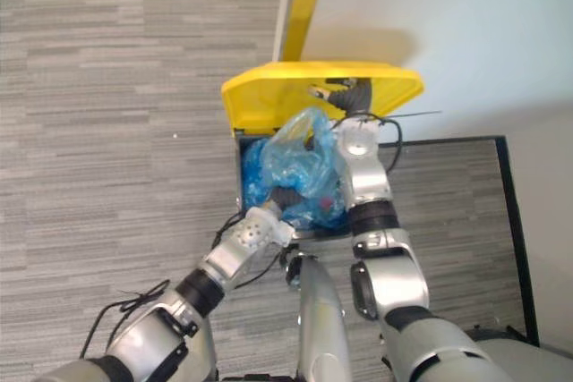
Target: Gather rubbish on tea table into small bin, then transfer packed bag to large trash can.
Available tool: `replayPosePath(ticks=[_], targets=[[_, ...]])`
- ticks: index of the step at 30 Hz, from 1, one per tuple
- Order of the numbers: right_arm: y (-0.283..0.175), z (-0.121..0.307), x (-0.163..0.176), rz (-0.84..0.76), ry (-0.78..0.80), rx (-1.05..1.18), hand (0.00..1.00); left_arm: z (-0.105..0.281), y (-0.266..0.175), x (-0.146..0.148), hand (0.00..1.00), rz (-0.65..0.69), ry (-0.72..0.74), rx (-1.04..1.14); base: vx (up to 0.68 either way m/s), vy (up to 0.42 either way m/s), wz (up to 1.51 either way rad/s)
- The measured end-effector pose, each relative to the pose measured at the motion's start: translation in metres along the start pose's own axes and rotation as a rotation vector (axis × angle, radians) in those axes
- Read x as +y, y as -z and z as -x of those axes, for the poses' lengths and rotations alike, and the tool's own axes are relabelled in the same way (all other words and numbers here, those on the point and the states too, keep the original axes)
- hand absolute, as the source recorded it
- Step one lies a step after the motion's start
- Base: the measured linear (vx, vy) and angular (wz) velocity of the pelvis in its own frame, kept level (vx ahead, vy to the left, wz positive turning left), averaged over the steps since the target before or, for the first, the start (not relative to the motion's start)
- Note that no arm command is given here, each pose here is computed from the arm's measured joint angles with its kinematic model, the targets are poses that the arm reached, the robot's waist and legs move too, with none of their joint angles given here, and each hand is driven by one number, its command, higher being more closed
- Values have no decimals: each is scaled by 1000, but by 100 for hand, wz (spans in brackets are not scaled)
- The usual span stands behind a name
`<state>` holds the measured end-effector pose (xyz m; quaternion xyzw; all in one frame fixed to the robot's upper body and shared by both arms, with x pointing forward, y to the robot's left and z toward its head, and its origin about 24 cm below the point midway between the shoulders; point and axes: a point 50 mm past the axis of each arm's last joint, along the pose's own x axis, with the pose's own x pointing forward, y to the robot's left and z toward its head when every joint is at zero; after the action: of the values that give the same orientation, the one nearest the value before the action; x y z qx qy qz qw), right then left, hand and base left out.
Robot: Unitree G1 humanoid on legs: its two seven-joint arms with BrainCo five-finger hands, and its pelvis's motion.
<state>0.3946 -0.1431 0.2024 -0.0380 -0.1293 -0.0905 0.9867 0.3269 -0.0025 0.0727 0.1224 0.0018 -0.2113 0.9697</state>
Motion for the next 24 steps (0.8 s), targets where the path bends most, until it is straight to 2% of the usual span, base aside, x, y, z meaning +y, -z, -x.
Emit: replayPosePath(ticks=[1, 2, 9, 24], targets=[[1, 1, 3, 10, -12, 2, 0, -2, 1, 4, 100, -13, -17, 9, 8, 9, -8], [3, 3, 6, 21, -26, 2, 0, -3, 3, 8, 0, -34, -50, 21, 12, 7, -9], [-3, 7, 20, 58, -99, -46, 0, -8, 14, 36, 0, -113, -168, 105, 10, -1, -4], [0, 10, 29, 122, -181, -49, 0, -7, 19, 42, 0, -341, -197, 125, -30, -13, 1]])
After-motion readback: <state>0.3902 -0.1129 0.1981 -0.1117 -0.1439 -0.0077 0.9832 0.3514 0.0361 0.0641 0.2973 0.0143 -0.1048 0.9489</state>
